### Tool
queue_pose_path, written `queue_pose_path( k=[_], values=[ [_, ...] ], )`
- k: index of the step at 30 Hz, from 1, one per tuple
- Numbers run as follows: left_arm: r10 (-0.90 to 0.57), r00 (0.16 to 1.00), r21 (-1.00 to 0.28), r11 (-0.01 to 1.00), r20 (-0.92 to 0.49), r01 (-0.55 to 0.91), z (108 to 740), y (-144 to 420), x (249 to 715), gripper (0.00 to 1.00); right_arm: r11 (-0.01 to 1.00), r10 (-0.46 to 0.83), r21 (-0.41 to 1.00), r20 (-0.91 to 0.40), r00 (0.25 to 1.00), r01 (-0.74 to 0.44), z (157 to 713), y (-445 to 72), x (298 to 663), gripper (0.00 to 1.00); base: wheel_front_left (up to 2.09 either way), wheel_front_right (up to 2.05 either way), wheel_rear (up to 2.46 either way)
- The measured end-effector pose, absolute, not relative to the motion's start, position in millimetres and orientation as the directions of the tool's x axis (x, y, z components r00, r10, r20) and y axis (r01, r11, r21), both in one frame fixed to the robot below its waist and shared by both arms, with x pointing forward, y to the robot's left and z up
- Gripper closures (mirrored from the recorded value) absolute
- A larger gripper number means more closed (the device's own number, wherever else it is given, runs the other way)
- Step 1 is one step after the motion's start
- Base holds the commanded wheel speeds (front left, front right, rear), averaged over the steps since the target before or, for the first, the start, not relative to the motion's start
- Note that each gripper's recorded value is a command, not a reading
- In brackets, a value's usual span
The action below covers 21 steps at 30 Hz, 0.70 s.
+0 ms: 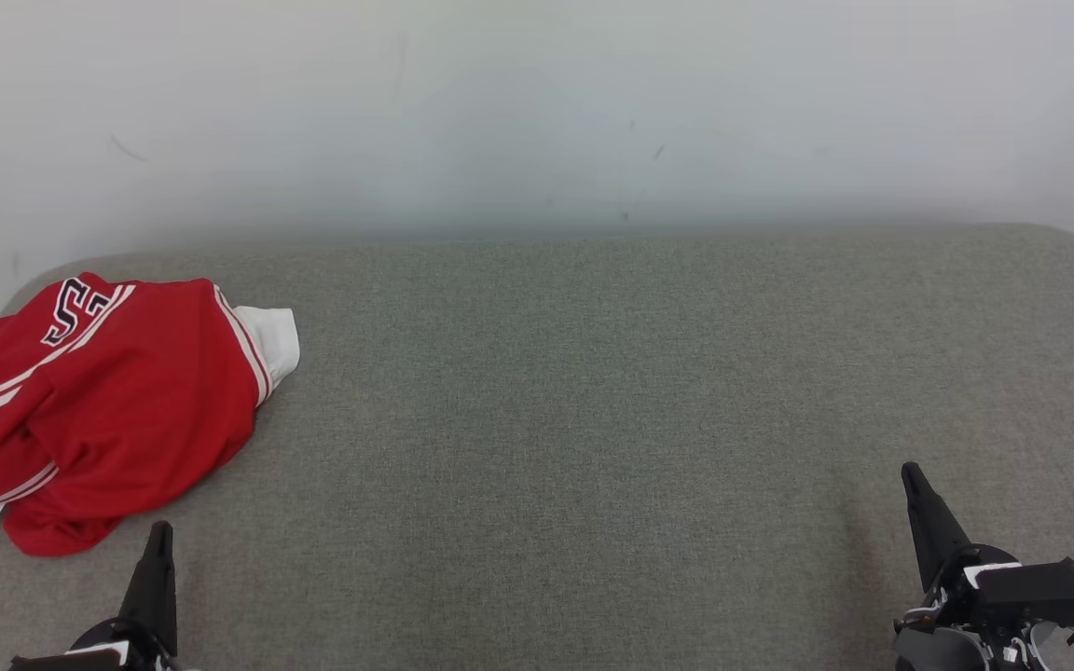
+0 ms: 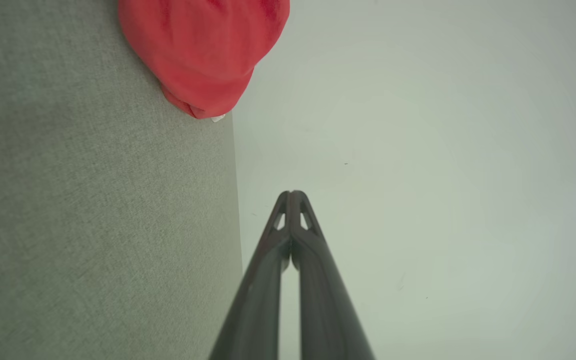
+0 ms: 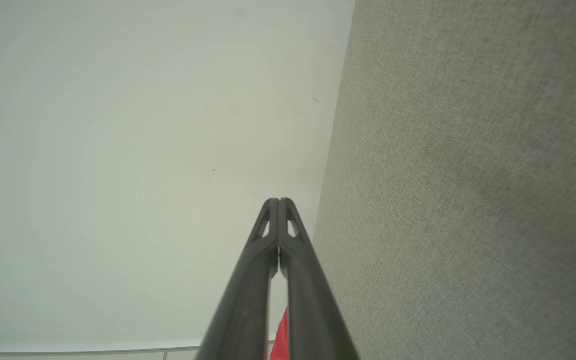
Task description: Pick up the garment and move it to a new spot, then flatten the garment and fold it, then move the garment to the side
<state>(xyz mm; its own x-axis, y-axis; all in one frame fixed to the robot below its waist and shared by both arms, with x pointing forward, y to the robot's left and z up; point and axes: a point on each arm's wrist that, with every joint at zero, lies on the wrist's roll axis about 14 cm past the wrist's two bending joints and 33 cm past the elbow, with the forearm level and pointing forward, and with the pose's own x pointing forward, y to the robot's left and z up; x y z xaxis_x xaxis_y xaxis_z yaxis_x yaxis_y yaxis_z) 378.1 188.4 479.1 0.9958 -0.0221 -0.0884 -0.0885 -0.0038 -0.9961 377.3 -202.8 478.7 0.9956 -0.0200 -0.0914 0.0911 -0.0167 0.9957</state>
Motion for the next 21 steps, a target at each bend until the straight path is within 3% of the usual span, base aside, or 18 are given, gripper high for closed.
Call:
queue_pose_path(
  k=[21],
  values=[
    [-0.022, 0.996, -0.996, -0.004, -0.088, -0.088, 479.1, 188.4, 378.1, 1.0, -0.017, -0.02, 0.996, -0.091, 0.996, 0.091, 478.7, -202.8, 377.3, 1.0, 0.0, 0.0, 0.0]
  ],
)
